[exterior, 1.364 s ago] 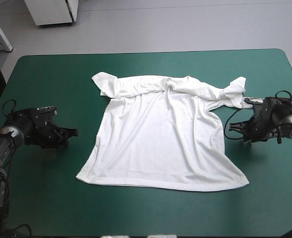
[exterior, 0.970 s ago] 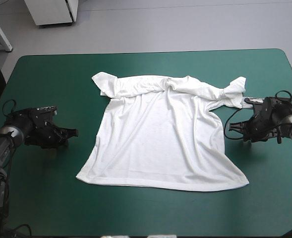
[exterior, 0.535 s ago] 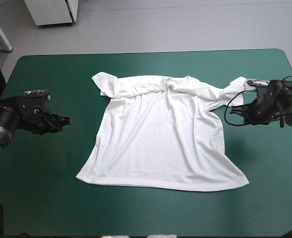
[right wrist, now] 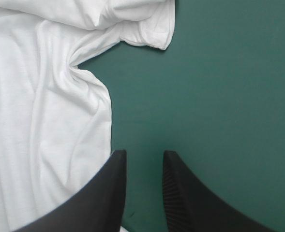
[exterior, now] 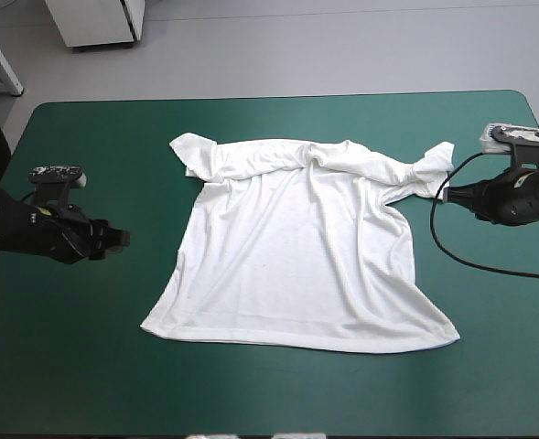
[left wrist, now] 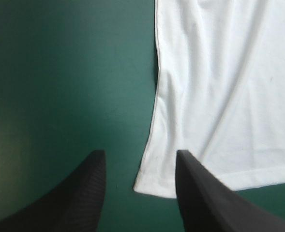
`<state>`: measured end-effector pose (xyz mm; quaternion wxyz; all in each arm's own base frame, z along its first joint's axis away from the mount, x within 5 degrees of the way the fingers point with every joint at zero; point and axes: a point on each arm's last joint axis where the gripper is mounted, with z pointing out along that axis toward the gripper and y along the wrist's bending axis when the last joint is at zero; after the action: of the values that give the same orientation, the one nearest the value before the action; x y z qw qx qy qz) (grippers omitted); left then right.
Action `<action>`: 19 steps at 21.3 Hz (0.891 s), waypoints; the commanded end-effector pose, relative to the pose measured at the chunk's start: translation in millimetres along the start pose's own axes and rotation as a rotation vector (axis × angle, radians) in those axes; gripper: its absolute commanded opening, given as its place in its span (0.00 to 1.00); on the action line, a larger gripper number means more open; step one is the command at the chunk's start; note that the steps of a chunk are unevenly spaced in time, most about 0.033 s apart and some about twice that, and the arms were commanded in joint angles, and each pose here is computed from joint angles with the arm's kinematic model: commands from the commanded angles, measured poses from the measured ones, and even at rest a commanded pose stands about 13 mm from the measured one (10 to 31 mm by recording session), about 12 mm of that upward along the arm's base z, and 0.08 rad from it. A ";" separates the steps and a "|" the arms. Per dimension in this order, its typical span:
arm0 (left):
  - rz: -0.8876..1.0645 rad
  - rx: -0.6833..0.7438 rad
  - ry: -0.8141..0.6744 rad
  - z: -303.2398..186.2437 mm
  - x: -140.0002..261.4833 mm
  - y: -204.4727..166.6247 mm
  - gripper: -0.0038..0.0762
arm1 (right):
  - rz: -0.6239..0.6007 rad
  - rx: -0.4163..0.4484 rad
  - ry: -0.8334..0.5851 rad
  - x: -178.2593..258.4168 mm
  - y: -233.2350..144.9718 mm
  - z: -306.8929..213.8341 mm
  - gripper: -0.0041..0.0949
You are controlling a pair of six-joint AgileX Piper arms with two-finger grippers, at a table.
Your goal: Fold the cloth
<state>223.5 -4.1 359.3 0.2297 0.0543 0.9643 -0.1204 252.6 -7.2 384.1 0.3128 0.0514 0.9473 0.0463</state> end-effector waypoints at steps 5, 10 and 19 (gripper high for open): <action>0.105 -0.099 0.101 -0.9 19.8 -47.6 0.51 | 0.019 -0.075 -0.048 3.1 8.3 -26.2 0.30; 0.027 -0.157 0.198 60.4 38.1 -60.6 0.51 | 0.016 -0.100 -0.048 3.1 10.5 -26.4 0.30; 0.021 -0.200 0.331 117.2 41.7 -53.5 0.51 | 0.008 -0.099 -0.058 2.1 10.5 -26.5 0.30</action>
<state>222.3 -80.9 246.4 0.0544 0.0608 0.9966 -0.0104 239.5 1.7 389.1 0.2971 0.0439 0.9495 0.0905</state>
